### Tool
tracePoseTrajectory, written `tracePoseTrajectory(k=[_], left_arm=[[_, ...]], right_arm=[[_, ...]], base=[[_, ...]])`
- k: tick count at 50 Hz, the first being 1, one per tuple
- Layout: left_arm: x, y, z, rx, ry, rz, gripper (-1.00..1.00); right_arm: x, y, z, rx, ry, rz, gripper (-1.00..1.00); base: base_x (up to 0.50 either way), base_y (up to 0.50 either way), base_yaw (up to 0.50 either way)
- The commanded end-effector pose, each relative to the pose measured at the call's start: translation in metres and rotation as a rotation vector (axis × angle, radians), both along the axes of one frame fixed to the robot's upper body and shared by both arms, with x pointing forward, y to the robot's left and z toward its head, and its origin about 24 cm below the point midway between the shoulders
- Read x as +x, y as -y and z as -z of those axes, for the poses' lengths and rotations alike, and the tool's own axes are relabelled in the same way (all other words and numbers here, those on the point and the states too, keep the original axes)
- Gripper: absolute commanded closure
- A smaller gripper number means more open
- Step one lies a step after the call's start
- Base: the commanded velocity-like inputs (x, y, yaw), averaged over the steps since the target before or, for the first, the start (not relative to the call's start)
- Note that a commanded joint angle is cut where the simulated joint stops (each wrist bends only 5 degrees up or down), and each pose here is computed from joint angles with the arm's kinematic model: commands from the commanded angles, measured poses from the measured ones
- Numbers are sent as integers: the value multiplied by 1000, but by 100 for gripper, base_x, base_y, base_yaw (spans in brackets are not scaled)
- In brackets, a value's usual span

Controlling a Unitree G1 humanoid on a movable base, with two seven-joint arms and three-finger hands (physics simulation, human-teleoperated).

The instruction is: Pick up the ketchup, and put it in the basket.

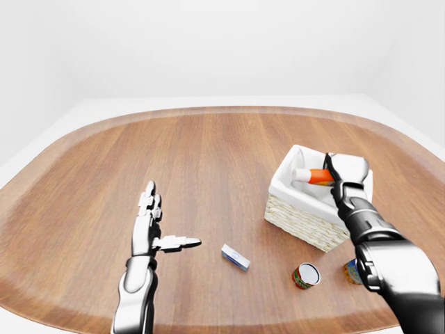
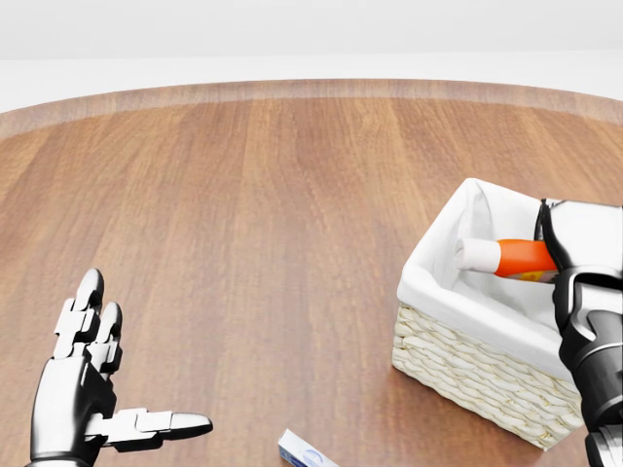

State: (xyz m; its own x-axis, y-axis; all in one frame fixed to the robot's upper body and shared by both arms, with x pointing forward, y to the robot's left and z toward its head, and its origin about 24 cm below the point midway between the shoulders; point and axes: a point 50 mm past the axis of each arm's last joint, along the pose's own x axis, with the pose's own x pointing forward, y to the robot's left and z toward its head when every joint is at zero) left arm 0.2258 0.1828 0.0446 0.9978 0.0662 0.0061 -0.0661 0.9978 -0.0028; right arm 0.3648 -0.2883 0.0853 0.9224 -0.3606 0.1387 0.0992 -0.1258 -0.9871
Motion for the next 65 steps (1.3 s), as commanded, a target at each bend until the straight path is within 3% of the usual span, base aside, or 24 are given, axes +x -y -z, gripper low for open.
tracePoseTrajectory(k=[1,22,23,24,25,46,65], left_arm=[[0,-1,0,0,1,-2,-100],[-1,-1,0,1,2,-3,-100],[-1,-1,0,1,2,-3,-100],[-1,-1,0,1,2,-2,-100],[-1,-1,0,1,2,-2,-100],[-1,0,0,3,3,-1,-100],[-2,0,-2,2,4,0,-100]], right_arm=[[-1,1,1,47,30,21,100],[-5,3,7,70,18,39,100],[-5,3,7,73,20,41,66],[-5,3,7,74,22,41,-39],[-4,3,6,78,25,42,-100],[0,5,-6,78,65,43,-100],[18,2,-92,33,331,-40,-100]], base=[[0,0,0],[0,0,0],[0,0,0],[0,0,0],[0,0,0],[0,0,0],[0,0,0]])
